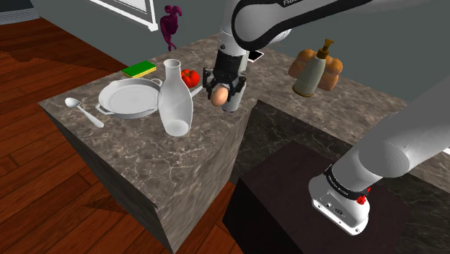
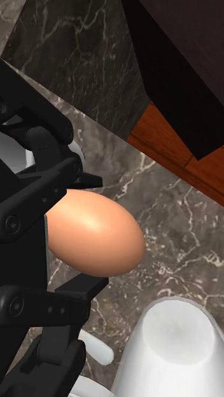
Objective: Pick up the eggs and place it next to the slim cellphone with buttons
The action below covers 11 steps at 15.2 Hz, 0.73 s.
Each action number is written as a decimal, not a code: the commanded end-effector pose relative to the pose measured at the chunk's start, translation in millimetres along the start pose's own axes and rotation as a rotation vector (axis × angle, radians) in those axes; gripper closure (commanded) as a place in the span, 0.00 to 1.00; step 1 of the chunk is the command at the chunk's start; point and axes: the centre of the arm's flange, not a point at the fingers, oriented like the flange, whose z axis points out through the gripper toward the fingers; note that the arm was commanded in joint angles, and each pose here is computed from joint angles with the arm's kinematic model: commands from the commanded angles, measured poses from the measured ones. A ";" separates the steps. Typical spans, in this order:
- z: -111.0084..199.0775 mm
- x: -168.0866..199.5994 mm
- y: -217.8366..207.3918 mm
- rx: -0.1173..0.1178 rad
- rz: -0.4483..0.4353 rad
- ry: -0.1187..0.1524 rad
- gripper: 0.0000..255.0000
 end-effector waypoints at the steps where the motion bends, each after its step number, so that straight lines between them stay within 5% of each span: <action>1: -11.3 -1.5 -1.2 0.000 0.000 0.000 1.00; 6: -33.5 -3.4 -3.7 0.000 0.000 0.000 1.00; 11: -42.1 53.5 28.8 0.000 0.000 0.000 1.00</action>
